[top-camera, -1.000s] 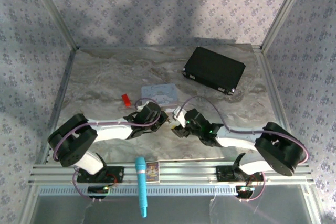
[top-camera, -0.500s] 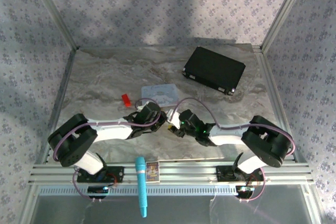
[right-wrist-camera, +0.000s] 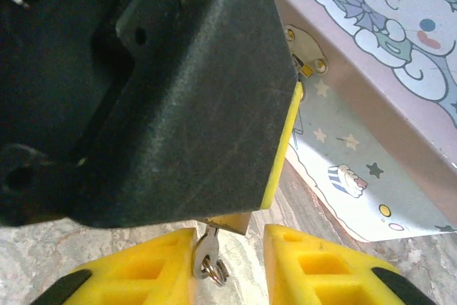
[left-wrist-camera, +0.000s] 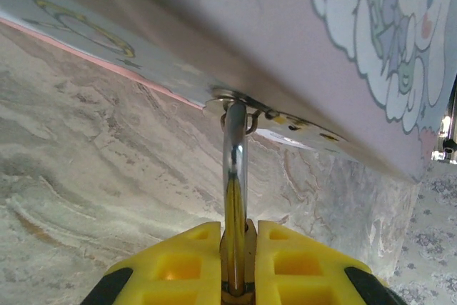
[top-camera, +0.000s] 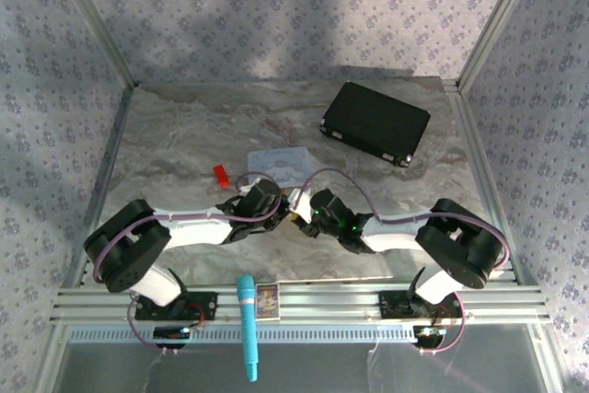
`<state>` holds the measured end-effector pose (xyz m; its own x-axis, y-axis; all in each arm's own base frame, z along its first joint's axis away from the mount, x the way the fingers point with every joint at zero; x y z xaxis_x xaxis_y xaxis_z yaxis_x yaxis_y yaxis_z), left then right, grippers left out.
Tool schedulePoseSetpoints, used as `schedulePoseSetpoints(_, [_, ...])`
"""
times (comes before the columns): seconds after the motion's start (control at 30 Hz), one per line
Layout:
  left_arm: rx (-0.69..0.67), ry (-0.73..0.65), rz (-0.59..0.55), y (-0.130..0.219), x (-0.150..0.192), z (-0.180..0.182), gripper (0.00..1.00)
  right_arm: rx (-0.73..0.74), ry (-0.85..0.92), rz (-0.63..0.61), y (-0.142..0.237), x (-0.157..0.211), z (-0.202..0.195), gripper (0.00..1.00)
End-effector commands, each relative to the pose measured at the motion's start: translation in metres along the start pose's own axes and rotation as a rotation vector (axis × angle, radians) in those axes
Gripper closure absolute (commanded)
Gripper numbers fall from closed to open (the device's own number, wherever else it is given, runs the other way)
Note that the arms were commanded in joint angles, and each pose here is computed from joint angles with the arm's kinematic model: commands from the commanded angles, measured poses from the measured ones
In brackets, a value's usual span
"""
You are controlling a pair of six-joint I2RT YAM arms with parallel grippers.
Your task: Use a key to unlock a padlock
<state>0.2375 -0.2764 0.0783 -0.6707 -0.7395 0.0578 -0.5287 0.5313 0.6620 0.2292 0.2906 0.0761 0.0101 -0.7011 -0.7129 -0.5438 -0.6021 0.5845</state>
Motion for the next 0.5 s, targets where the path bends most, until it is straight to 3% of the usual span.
schedulePoseSetpoints(0.0, [0.060, 0.003, 0.026, 0.007, 0.005, -0.015, 1.00, 0.014, -0.012, -0.010, -0.004, -0.004, -0.007, 0.73])
schedulePoseSetpoints(0.23, [0.060, 0.002, 0.025, 0.009, 0.005, -0.013, 1.00, -0.004, -0.116, -0.005, 0.000, 0.006, -0.018, 0.85])
schedulePoseSetpoints(0.47, [0.068, 0.004, 0.029, 0.008, 0.005, -0.012, 1.00, -0.063, -0.314, -0.051, 0.007, 0.018, -0.031, 0.85])
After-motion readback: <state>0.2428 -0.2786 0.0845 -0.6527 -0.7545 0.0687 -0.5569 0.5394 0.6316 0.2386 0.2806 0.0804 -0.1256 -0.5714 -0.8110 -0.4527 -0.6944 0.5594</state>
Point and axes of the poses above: each hand's point on the last joint's axis, 136 mm out from that joint toward the fingers, its own y axis back along the fingers, its own z axis along the line the jaws close on, x = y × z, the point moved 3 cm from there along y, back along the fingers, and after that the axes turned 13 degrees about y, right-handed, at the moved point
